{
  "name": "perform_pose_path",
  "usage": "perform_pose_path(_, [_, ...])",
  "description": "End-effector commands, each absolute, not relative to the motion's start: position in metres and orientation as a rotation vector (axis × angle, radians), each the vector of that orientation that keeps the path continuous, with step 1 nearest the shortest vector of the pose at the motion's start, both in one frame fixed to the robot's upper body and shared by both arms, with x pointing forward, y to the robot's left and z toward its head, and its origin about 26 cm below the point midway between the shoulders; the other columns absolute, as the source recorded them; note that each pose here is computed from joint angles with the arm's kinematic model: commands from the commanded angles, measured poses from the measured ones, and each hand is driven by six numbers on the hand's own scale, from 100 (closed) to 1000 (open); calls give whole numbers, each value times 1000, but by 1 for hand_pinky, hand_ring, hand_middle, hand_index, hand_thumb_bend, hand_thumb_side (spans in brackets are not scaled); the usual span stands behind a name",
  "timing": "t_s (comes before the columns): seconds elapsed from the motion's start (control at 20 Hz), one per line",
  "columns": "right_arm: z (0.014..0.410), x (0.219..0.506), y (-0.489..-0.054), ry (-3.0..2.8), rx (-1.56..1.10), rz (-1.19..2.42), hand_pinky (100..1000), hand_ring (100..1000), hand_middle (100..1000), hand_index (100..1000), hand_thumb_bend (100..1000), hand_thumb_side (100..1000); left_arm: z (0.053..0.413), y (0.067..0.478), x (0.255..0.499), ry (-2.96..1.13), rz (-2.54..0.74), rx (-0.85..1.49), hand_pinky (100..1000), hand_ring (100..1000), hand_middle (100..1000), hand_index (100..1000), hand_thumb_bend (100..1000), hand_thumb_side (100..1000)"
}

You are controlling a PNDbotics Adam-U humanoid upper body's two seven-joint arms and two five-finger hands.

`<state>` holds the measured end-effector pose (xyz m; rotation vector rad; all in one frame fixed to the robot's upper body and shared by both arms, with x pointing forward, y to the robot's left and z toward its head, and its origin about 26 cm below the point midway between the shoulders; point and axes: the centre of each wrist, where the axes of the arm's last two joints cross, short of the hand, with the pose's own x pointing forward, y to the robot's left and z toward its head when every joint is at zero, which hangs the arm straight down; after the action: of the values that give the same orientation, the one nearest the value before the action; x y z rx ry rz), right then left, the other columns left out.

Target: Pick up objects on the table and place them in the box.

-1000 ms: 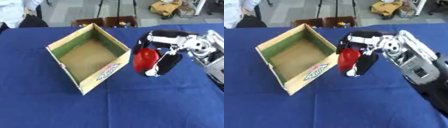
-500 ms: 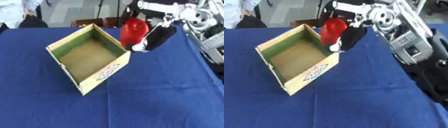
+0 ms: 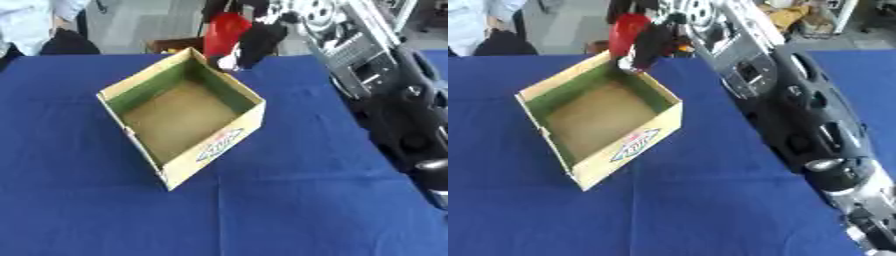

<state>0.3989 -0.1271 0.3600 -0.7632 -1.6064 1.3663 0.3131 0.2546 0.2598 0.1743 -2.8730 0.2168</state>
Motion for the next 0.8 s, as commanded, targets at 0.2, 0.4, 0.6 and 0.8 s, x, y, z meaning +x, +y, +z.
perform_pose_path(0.2, [350, 429, -109, -1597, -880, 1284, 267, 448, 461, 532, 100, 100, 270, 251, 311, -2911, 203, 137, 636, 850, 814, 866, 100, 1000])
perform_pose_path(0.4, [330, 449, -102, -1555, -924, 1231, 265, 444, 458, 526, 100, 100, 270, 249, 311, -2911, 205, 122, 635, 850, 814, 867, 100, 1000])
perform_pose_path(0.6, [303, 465, -96, -1504, -901, 1190, 264, 441, 454, 523, 100, 100, 272, 247, 311, -2915, 208, 109, 635, 850, 814, 867, 100, 1000])
perform_pose_path(0.8, [277, 474, -91, -1462, -876, 1175, 265, 441, 452, 521, 100, 100, 273, 246, 311, -2918, 212, 99, 634, 850, 814, 867, 100, 1000])
